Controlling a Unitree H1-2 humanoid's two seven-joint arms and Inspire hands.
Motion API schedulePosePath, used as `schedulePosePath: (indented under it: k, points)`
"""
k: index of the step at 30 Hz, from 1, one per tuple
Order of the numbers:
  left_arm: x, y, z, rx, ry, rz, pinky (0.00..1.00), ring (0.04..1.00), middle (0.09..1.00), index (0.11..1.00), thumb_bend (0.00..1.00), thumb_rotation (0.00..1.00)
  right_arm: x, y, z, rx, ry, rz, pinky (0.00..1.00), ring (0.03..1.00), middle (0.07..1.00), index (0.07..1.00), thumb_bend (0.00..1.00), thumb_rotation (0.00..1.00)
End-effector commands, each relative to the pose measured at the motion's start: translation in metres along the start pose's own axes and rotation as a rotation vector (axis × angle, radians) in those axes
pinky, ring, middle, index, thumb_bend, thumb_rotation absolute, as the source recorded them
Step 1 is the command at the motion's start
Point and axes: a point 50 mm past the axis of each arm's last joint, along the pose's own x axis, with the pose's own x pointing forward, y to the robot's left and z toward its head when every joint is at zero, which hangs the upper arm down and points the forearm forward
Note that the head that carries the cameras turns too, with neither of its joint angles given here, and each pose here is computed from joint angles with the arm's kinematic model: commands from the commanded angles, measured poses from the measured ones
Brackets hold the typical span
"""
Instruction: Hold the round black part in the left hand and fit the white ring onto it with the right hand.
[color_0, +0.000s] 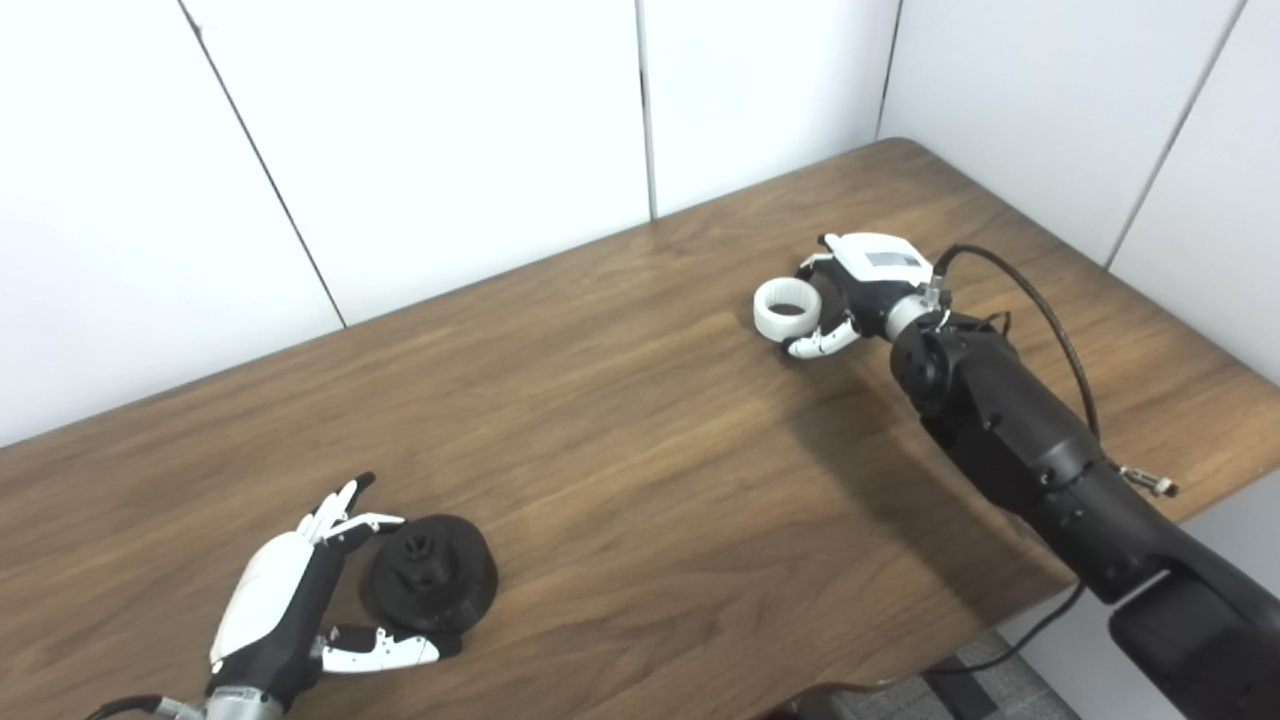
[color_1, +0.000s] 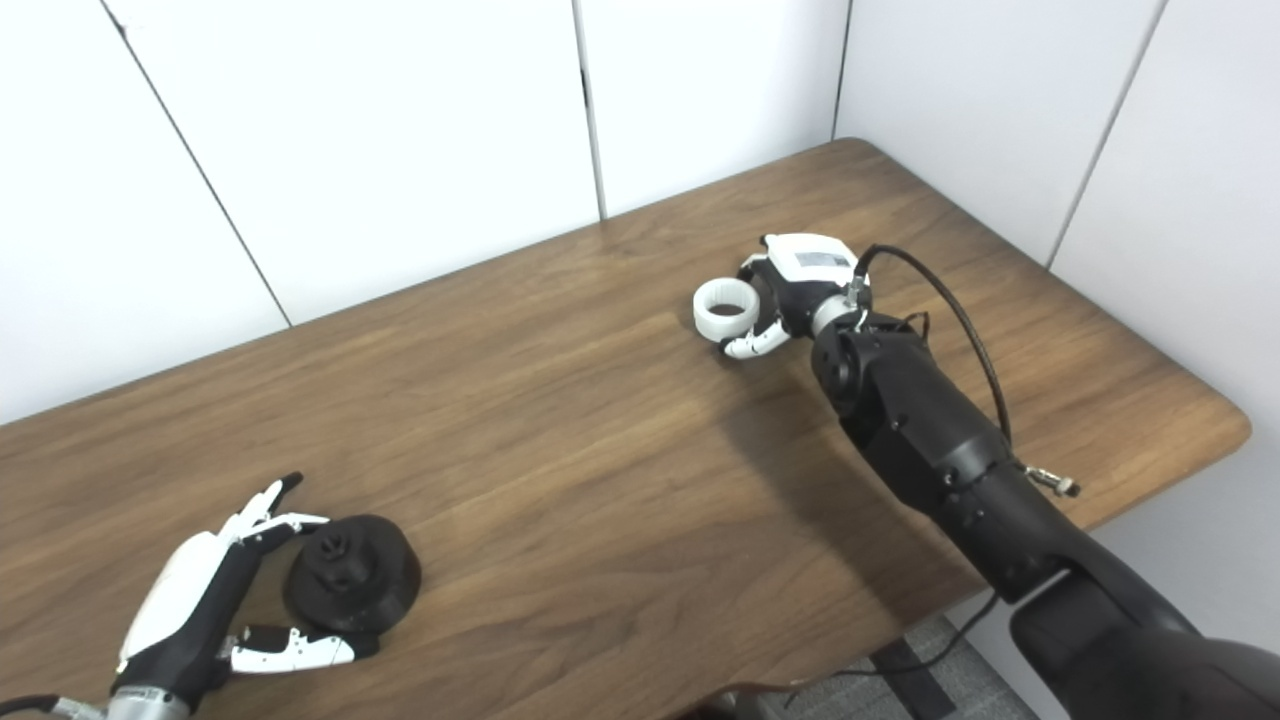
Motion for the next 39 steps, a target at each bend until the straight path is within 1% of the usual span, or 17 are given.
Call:
schedulePosePath:
  k: [1,7,14,17,20,24,25,26,27,30,39]
  points:
    - [0.0055,0.0132,0.0065,0.049,-0.032,0.031,1.0,1.0,1.0,0.634,0.94,0.3,0.0032,-0.012,0.0108,-0.002,-0.023,-0.025,0.83,0.954,0.997,0.829,0.9,0.42]
    - [0.0056,0.0125,0.0067,0.048,-0.028,0.032,1.0,1.0,1.0,0.633,0.94,0.29,0.0045,-0.0109,0.0154,0.001,-0.033,-0.015,0.92,0.958,1.0,0.841,0.89,0.43]
    - [0.0054,0.0133,0.0081,0.046,-0.026,0.03,1.0,1.0,1.0,0.635,0.94,0.28,0.0048,-0.0111,0.0194,0.004,-0.039,-0.02,0.92,0.955,0.997,0.834,0.89,0.41]
    - [0.0048,0.0134,0.0075,0.045,-0.028,0.033,1.0,1.0,1.0,0.633,0.94,0.29,0.0035,-0.0106,0.0203,0.02,-0.04,-0.042,0.92,0.939,0.978,0.768,0.84,0.37]
    - [0.0041,0.0132,0.0074,0.046,-0.028,0.031,1.0,1.0,1.0,0.632,0.94,0.29,0.0029,-0.0078,0.0196,0.04,-0.039,-0.091,0.93,0.913,0.947,0.685,0.79,0.28]
    - [0.0035,0.0132,0.0069,0.052,-0.029,0.031,1.0,1.0,1.0,0.631,0.93,0.29,0.0032,-0.0054,0.0182,0.046,-0.042,-0.133,0.96,0.903,0.919,0.627,0.74,0.21]
    - [0.0035,0.0134,0.0067,0.053,-0.029,0.031,1.0,1.0,1.0,0.632,0.93,0.29,0.0033,-0.0053,0.0179,0.055,-0.043,-0.141,0.97,0.902,0.915,0.596,0.69,0.19]
    - [0.0036,0.0135,0.0066,0.053,-0.029,0.031,1.0,1.0,1.0,0.632,0.93,0.29,0.0034,-0.0052,0.0175,0.062,-0.044,-0.149,0.99,0.902,0.912,0.547,0.61,0.17]
    - [0.0037,0.0137,0.0068,0.054,-0.029,0.031,1.0,1.0,1.0,0.633,0.93,0.3,0.0033,-0.0053,0.0174,0.067,-0.047,-0.154,0.99,0.901,0.91,0.521,0.56,0.16]
    - [0.0042,0.0141,0.0073,0.055,-0.03,0.034,1.0,1.0,1.0,0.632,0.93,0.3,0.0038,-0.0057,0.0168,0.064,-0.048,-0.159,1.0,0.898,0.911,0.497,0.52,0.15]
    - [0.0056,0.0143,0.0087,0.057,-0.032,0.037,1.0,1.0,1.0,0.632,0.93,0.29,0.004,-0.0064,0.0145,0.064,-0.046,-0.159,0.99,0.894,0.903,0.494,0.52,0.15]
